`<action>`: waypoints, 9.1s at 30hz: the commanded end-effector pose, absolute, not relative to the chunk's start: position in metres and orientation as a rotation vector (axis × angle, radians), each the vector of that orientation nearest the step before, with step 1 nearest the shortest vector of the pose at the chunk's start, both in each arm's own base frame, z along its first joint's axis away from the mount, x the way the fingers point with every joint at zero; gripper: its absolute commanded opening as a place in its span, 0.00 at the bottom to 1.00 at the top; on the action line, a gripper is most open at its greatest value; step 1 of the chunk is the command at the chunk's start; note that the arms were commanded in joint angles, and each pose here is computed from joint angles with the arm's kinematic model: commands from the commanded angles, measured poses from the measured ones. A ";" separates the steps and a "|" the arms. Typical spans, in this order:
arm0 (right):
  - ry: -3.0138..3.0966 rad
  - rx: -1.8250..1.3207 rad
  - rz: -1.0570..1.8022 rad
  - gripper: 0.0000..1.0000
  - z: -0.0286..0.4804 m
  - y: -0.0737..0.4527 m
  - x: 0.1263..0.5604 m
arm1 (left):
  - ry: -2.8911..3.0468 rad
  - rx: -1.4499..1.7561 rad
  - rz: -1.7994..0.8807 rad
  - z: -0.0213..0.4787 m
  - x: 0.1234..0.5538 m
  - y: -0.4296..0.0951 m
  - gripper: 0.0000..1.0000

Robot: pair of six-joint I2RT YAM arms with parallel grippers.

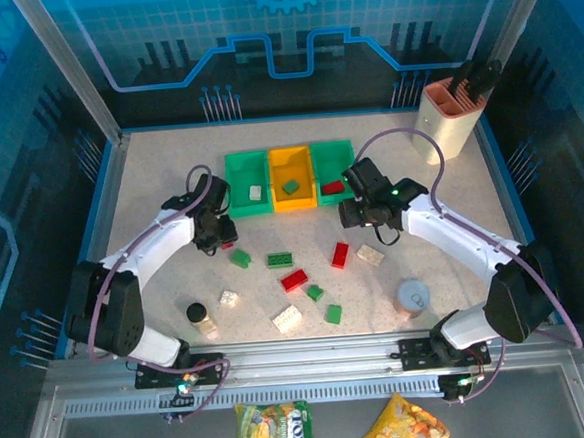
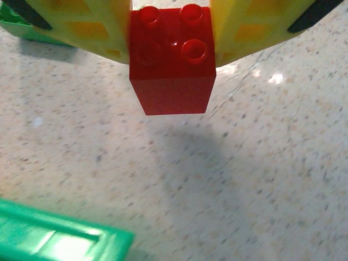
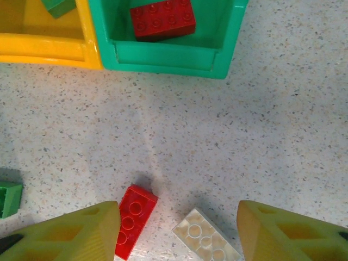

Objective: Sort the legos into containers by color
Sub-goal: Pick up the lego from the middle-left of the table, then place the lego in the container, then pick up the lego from the bottom-left of the table, then place the lego in the container.

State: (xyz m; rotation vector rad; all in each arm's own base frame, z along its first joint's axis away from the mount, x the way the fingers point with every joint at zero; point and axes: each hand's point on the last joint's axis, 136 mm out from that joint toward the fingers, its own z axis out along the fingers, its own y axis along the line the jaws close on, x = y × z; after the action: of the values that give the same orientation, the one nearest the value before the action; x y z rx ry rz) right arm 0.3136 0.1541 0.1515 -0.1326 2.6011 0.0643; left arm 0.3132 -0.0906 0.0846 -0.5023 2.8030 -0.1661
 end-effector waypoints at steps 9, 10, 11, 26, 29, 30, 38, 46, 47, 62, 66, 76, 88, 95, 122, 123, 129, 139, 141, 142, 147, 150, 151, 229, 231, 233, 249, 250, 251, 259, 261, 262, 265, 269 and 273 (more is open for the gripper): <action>2.607 -0.003 -0.074 0.59 0.146 0.112 0.295 | 2.804 -0.192 -0.291 0.117 0.375 -0.175 0.35; 2.607 0.006 -0.079 0.59 0.146 0.109 0.293 | 2.798 -0.172 -0.305 0.120 0.381 -0.183 0.35; 2.605 0.016 -0.085 0.59 0.146 0.106 0.292 | 2.792 -0.154 -0.319 0.123 0.386 -0.191 0.35; 2.581 0.114 -0.131 0.58 0.153 0.070 0.276 | 2.534 0.071 -0.542 0.162 0.451 -0.317 0.34; 2.579 0.117 -0.136 0.58 0.155 0.067 0.276 | 2.477 0.099 -0.550 0.166 0.463 -0.337 0.34; 2.577 0.120 -0.138 0.58 0.156 0.066 0.276 | 2.452 0.106 -0.548 0.168 0.467 -0.343 0.34; 2.562 0.130 -0.130 0.58 0.164 0.062 0.274 | 2.326 0.091 -0.413 0.163 0.501 -0.358 0.35; 2.558 0.133 -0.136 0.58 0.167 0.057 0.272 | 2.287 0.090 -0.273 0.132 0.521 -0.361 0.35; 2.556 0.132 -0.136 0.58 0.167 0.056 0.272 | 2.292 0.086 -0.264 0.127 0.522 -0.360 0.35; 2.547 0.138 -0.131 0.58 0.172 0.050 0.269 | 2.314 0.101 -0.268 0.109 0.525 -0.372 0.46; 2.539 0.138 -0.124 0.58 0.175 0.049 0.268 | 2.302 0.109 -0.278 0.118 0.523 -0.375 0.47; 2.561 0.133 -0.094 0.58 0.168 0.054 0.268 | 2.305 0.173 -0.340 0.143 0.506 -0.382 0.47; 2.637 0.110 0.000 0.58 0.153 0.070 0.265 | 2.465 0.265 -0.386 0.139 0.453 -0.366 0.47; 2.694 0.118 0.049 0.58 0.143 0.079 0.262 | 2.564 0.286 -0.370 0.125 0.419 -0.345 0.47; 2.763 0.116 0.147 0.60 0.126 0.102 0.274 | 2.898 0.134 -0.123 0.093 0.288 -0.221 0.51; 2.763 0.112 0.149 0.60 0.126 0.103 0.275 | 2.914 0.118 -0.103 0.090 0.281 -0.213 0.51; 2.772 0.097 0.157 0.59 0.124 0.106 0.279 | 2.987 0.027 0.010 0.080 0.246 -0.167 0.52; 2.779 0.083 0.161 0.59 0.123 0.110 0.282 | 3.053 -0.250 0.128 0.069 0.206 -0.114 0.54; 2.779 0.082 0.161 0.59 0.123 0.110 0.283 | 3.054 -0.298 0.137 0.064 0.201 -0.109 0.56; 2.779 0.082 0.162 0.59 0.123 0.110 0.283 | 3.056 -0.318 0.137 0.062 0.198 -0.108 0.57; 2.781 0.074 0.165 0.59 0.125 0.112 0.285 | 3.068 -0.417 0.122 0.046 0.184 -0.099 0.60; 2.779 0.070 0.167 0.59 0.126 0.113 0.287 | 3.076 -0.463 0.060 0.037 0.181 -0.100 0.61; 2.780 0.070 0.168 0.59 0.126 0.113 0.287 | 3.077 -0.469 0.050 0.035 0.181 -0.100 0.61; 2.755 0.090 0.097 0.58 0.131 0.099 0.274 | 2.929 -0.206 -0.124 0.113 0.329 -0.127 0.34; 2.751 0.093 0.093 0.58 0.132 0.098 0.273 | 2.919 -0.199 -0.121 0.115 0.341 -0.126 0.34; 2.748 0.097 0.088 0.58 0.133 0.097 0.273 | 2.907 -0.192 -0.119 0.117 0.353 -0.126 0.34; 2.723 0.109 0.054 0.58 0.143 0.088 0.270 | 2.866 -0.077 0.014 0.111 0.450 -0.127 0.34; 2.719 0.111 0.057 0.58 0.145 0.087 0.270 | 2.864 -0.077 0.039 0.108 0.455 -0.126 0.34; 2.719 0.112 0.057 0.58 0.145 0.087 0.269 | 2.861 -0.077 0.055 0.105 0.460 -0.124 0.34; 2.723 0.117 0.051 0.58 0.144 0.085 0.266 | 2.877 -0.096 0.113 0.087 0.484 -0.114 0.34; 2.721 0.120 0.052 0.58 0.144 0.084 0.266 | 2.884 -0.102 0.123 0.081 0.486 -0.112 0.34; 2.722 0.120 0.050 0.58 0.144 0.084 0.266 | 2.890 -0.104 0.126 0.077 0.487 -0.112 0.35; 2.721 0.119 0.050 0.58 0.145 0.084 0.267 | 2.909 -0.113 0.125 0.066 0.489 -0.109 0.35; 2.717 0.116 0.048 0.58 0.147 0.083 0.267 | 2.930 -0.113 0.107 0.053 0.489 -0.111 0.36; 2.717 0.117 0.048 0.58 0.147 0.083 0.267 | 2.934 -0.116 0.106 0.050 0.489 -0.112 0.38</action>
State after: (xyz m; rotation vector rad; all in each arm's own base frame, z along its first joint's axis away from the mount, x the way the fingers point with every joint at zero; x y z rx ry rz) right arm 0.2732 0.0911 0.1446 0.1035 2.7102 0.0751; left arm 0.4865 -0.1166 0.0474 -0.1154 2.9287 0.1106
